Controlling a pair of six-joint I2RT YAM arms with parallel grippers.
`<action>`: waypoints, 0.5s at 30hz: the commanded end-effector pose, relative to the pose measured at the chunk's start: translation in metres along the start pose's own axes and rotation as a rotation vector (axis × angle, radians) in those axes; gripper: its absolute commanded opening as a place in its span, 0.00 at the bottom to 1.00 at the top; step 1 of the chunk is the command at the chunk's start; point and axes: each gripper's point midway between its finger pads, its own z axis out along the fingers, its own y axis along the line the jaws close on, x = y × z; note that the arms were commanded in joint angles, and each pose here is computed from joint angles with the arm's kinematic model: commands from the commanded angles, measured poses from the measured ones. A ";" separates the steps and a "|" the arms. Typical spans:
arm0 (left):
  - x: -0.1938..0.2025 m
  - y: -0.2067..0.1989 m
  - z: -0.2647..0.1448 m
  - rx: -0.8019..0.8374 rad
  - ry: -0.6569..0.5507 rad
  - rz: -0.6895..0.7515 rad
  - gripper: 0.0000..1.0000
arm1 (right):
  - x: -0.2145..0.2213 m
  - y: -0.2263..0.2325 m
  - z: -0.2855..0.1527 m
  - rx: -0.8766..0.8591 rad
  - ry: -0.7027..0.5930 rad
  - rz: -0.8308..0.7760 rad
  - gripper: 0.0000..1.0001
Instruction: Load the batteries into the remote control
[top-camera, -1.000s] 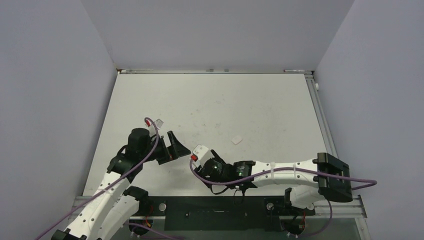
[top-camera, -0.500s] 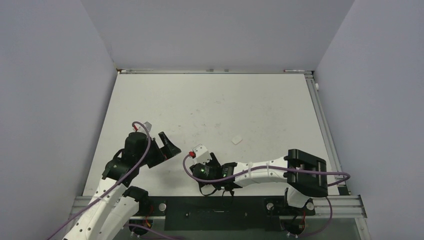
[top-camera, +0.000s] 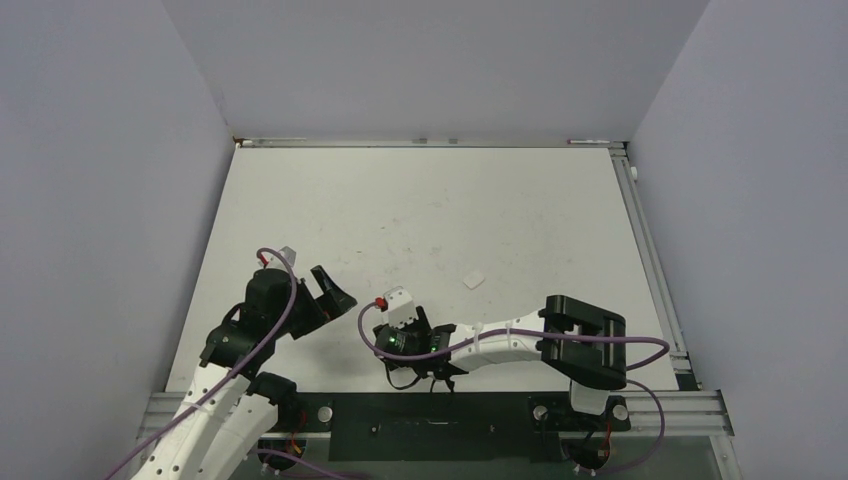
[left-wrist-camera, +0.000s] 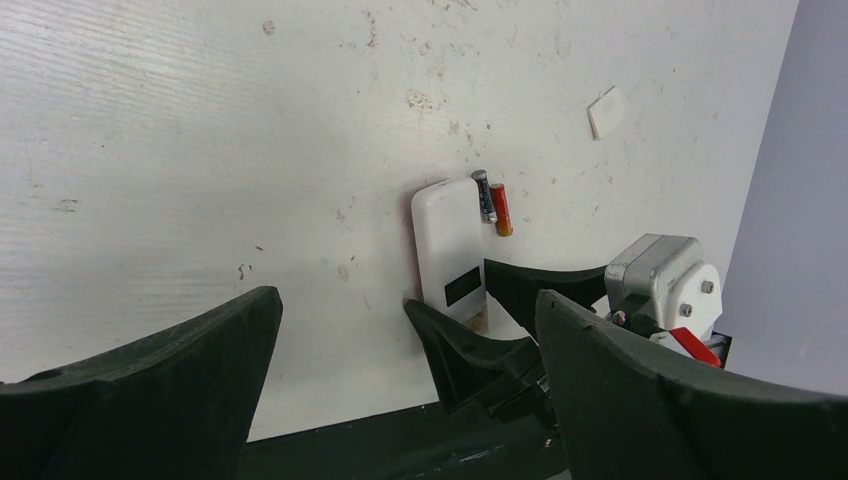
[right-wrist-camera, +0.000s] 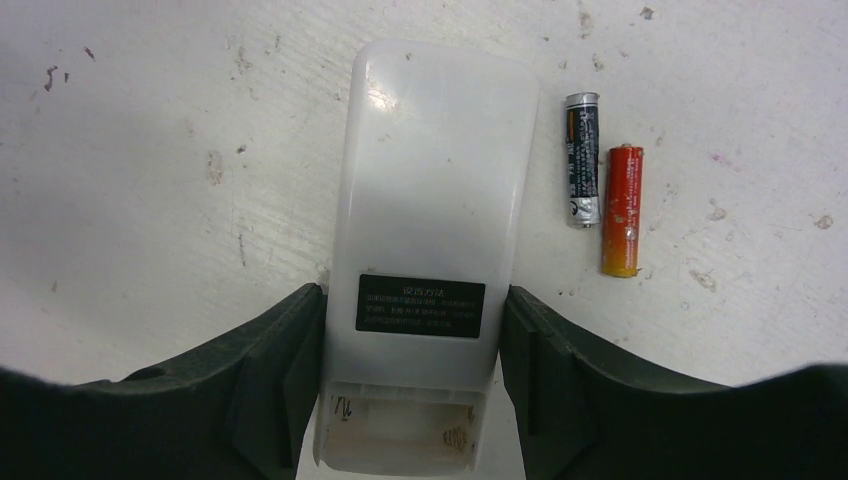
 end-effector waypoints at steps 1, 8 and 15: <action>-0.013 -0.010 -0.010 0.018 -0.045 -0.016 0.96 | -0.025 0.012 0.003 -0.006 -0.066 0.090 0.21; -0.010 -0.010 -0.008 0.019 -0.031 -0.020 0.96 | -0.025 0.013 0.006 0.006 -0.059 0.100 0.41; -0.010 -0.009 -0.007 0.018 -0.030 -0.020 0.96 | -0.031 0.014 0.001 -0.003 -0.070 0.110 0.56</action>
